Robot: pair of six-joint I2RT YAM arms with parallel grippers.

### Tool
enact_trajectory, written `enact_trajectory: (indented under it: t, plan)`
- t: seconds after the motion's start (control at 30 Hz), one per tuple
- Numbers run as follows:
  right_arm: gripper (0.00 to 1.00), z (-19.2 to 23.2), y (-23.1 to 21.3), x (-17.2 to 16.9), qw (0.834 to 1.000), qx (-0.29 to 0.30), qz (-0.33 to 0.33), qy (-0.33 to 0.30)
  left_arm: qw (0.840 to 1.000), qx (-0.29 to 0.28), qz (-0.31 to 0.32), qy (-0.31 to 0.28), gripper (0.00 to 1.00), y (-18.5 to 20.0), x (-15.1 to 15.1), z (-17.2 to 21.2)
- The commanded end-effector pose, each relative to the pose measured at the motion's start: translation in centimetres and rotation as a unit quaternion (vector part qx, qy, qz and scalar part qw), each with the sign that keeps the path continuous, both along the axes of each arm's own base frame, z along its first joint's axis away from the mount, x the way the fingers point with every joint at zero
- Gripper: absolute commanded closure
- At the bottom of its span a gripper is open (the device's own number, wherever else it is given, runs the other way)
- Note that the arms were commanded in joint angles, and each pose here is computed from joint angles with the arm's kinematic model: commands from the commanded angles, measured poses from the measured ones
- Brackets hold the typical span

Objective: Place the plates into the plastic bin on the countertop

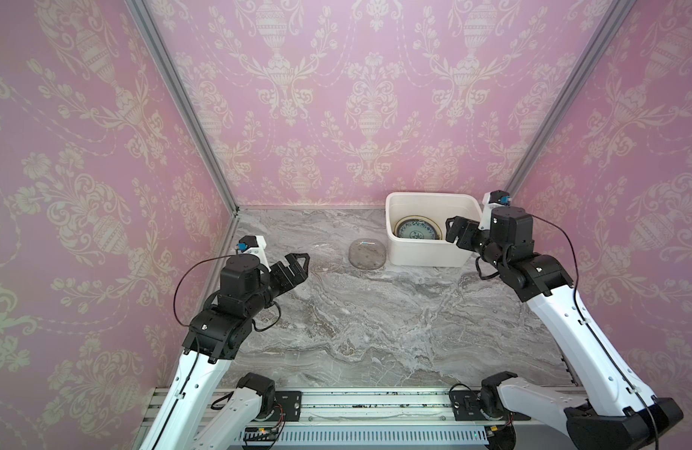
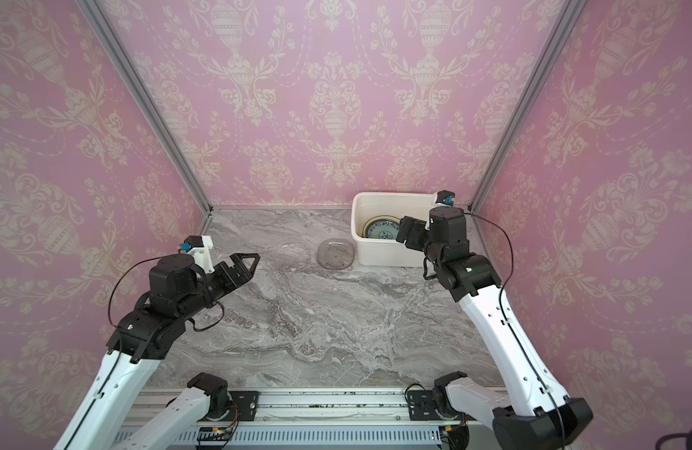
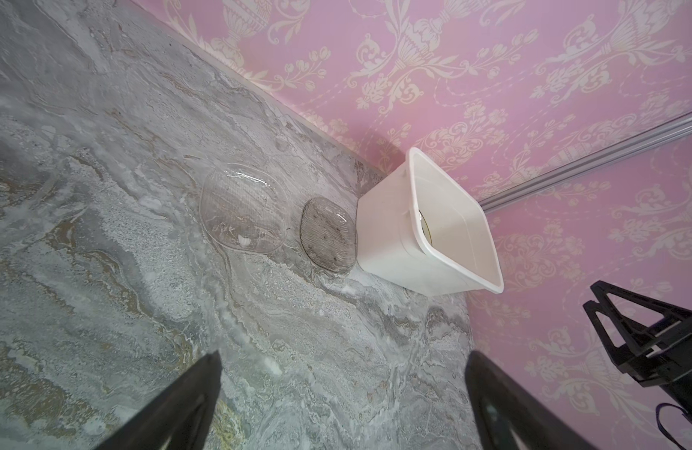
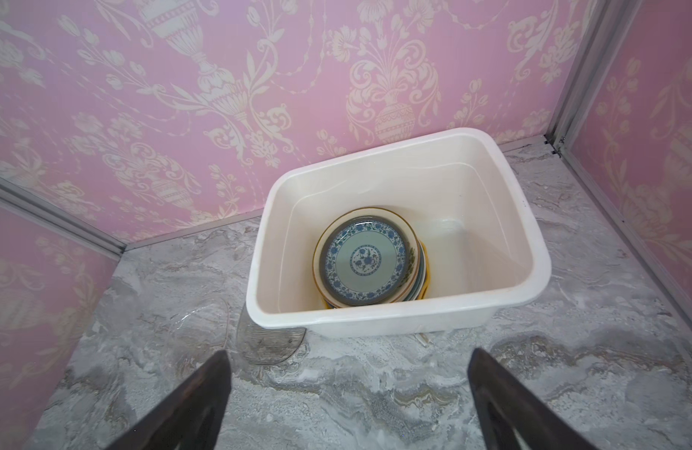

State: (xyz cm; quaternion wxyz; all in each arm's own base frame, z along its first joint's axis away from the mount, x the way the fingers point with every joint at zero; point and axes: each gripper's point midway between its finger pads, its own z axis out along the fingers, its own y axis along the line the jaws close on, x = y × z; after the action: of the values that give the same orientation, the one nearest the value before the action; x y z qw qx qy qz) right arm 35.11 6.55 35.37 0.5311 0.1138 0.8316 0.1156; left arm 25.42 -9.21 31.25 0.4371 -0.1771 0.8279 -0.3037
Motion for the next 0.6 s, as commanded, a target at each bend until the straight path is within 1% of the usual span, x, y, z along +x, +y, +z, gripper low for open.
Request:
enact_trajectory:
  t: [0.0,0.07,0.13,0.17,0.2,0.3,0.37,0.43,0.5,0.57]
  plan:
    - [0.10,1.3,1.8,-1.8,0.997,0.056,0.043,-0.017,0.999,0.017,0.016,0.036,0.01,1.1,-1.5,-0.7]
    - [0.12,0.5,2.8,-2.9,0.995,0.088,0.053,-0.005,0.998,0.031,0.022,0.055,0.01,1.6,-1.9,-1.2]
    - [0.14,-0.6,4.0,-3.8,0.990,0.128,0.063,0.012,0.995,0.054,0.028,0.081,0.01,2.1,-2.2,-1.9]
    - [0.16,-1.2,4.9,-4.3,0.986,0.145,0.077,0.021,0.992,0.071,0.027,0.096,0.01,2.3,-2.2,-2.3]
    - [0.17,-2.4,5.7,-4.7,0.983,0.160,0.084,0.038,0.989,0.089,0.025,0.115,0.02,2.5,-2.1,-2.7]
    - [0.18,-4.1,8.5,-6.3,0.972,0.196,0.114,0.069,0.976,0.139,0.013,0.166,0.02,2.9,-1.5,-4.1]
    - [0.18,-5.2,10.5,-7.3,0.966,0.203,0.136,0.087,0.968,0.162,0.007,0.193,0.02,2.9,-0.8,-5.0]
    - [0.18,-6.4,12.3,-8.5,0.963,0.196,0.154,0.099,0.961,0.175,0.012,0.215,0.01,3.2,0.3,-6.2]
    - [0.18,-7.8,13.4,-9.0,0.965,0.188,0.152,0.104,0.959,0.170,0.012,0.227,0.01,3.1,1.7,-7.3]
    - [0.18,-9.3,14.1,-9.2,0.963,0.203,0.135,0.115,0.961,0.150,0.013,0.232,0.01,3.1,3.1,-8.2]
